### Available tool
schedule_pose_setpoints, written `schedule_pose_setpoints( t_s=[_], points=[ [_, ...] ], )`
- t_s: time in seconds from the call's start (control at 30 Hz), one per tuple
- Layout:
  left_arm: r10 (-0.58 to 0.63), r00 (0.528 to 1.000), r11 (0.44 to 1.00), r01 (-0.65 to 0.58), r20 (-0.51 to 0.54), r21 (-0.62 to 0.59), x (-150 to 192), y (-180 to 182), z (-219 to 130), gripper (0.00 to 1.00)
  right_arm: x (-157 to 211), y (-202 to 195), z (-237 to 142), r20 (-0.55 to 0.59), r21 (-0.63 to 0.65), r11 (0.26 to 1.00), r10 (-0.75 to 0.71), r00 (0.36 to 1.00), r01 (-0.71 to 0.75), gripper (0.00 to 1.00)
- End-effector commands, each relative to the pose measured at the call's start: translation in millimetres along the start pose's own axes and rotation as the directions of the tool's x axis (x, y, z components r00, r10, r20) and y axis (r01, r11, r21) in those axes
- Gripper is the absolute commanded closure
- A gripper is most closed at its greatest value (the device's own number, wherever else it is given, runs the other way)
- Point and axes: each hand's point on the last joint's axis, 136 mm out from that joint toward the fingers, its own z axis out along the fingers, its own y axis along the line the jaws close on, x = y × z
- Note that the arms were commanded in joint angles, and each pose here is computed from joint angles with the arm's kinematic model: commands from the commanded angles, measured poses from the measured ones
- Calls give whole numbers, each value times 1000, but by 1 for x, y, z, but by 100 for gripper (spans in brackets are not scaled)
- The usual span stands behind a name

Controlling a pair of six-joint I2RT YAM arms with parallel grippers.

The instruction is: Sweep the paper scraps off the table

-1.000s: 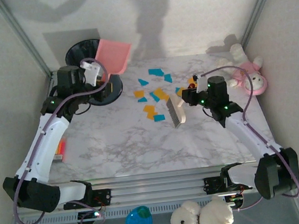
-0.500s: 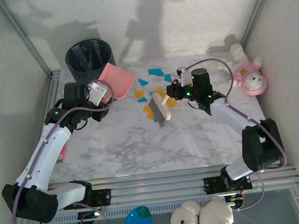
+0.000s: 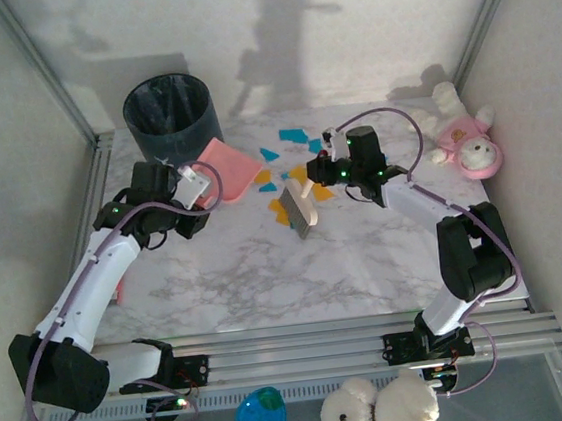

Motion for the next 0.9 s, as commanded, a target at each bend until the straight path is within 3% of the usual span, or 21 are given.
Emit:
schedule_pose_setpoints(
  t_s=[0.0, 0.17, 0.43, 0.67, 0.87],
  points=[
    [43, 998, 999, -42, -53, 24, 11, -8, 8, 85, -2, -6, -6, -18, 70, 996, -58, 998, 59, 100],
    [90, 994, 995, -87, -67, 51, 11, -18, 12, 85, 13, -20, -22, -78, 167, 980, -99, 992, 111, 100],
    [145, 982, 987, -134, -125, 93, 18, -32, 27, 85, 15, -24, -57, -69, 260, 952, -149, 986, 162, 100],
    [226, 951, 968, -194, -210, 160, 31, -50, 46, 85, 10, -7, -77, -56, 222, 957, -179, 982, 187, 100],
    [296, 916, 945, -241, -271, 220, 43, -66, 61, 85, -13, 17, -101, 57, 179, 965, -204, 977, 191, 100]
  ],
)
